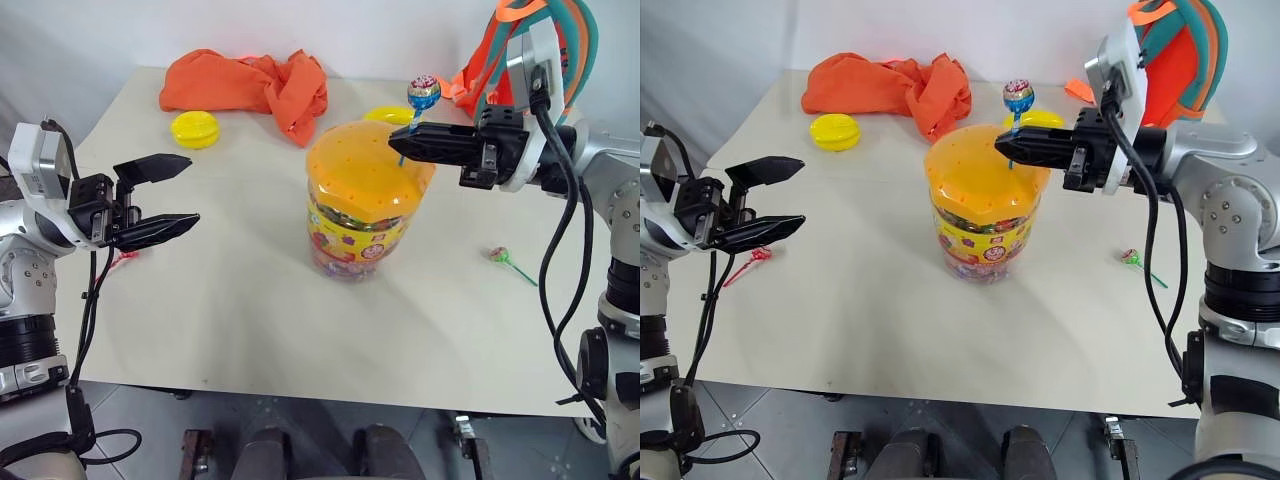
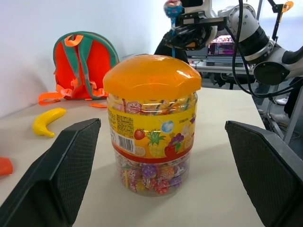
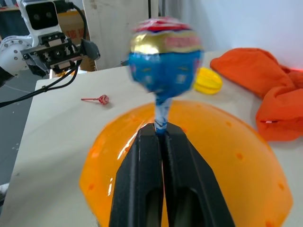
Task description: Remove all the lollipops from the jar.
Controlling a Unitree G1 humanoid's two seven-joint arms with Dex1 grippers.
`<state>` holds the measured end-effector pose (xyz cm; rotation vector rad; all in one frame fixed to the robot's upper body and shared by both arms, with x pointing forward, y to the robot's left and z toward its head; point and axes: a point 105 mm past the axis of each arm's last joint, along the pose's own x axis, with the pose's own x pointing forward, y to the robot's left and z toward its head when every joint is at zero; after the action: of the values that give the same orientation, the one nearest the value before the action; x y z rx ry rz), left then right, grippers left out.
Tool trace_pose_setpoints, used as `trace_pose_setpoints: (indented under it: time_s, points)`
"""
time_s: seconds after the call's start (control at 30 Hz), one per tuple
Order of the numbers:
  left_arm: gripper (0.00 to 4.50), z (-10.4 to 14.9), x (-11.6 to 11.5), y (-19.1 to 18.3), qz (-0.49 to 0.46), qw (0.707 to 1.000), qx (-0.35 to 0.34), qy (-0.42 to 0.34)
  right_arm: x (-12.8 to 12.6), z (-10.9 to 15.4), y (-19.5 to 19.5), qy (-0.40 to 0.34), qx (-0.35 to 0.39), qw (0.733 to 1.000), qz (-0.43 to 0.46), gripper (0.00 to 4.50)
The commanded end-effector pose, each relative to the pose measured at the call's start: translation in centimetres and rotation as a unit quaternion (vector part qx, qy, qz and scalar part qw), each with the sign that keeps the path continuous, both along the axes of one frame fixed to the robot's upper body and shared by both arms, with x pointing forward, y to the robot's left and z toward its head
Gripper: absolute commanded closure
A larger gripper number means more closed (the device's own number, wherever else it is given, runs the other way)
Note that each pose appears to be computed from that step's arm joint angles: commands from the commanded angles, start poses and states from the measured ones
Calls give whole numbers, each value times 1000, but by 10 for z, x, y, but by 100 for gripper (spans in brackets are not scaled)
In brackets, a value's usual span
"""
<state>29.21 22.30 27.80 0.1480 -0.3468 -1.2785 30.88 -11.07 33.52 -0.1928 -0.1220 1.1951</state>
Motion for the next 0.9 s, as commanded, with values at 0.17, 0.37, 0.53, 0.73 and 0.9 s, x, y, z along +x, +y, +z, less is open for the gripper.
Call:
trace_pose_setpoints:
  time_s: [0.17,0.37,0.53,0.73,0.9]
  points:
    - [0,10,-5,-2,-11,1000,-3,-24,-3,51,-13,-86,36,995,-34,447]
    - [0,10,-3,0,-7,1000,1,-18,20,65,-63,-104,13,979,-176,447]
    - [0,7,-2,3,2,1000,3,-11,45,25,-131,-46,-71,943,-322,447]
    - [0,4,-3,4,5,1000,5,-6,44,-47,-197,58,-165,890,-420,447]
    - [0,-5,-5,6,6,1000,24,16,29,-109,-238,164,-193,840,-479,447]
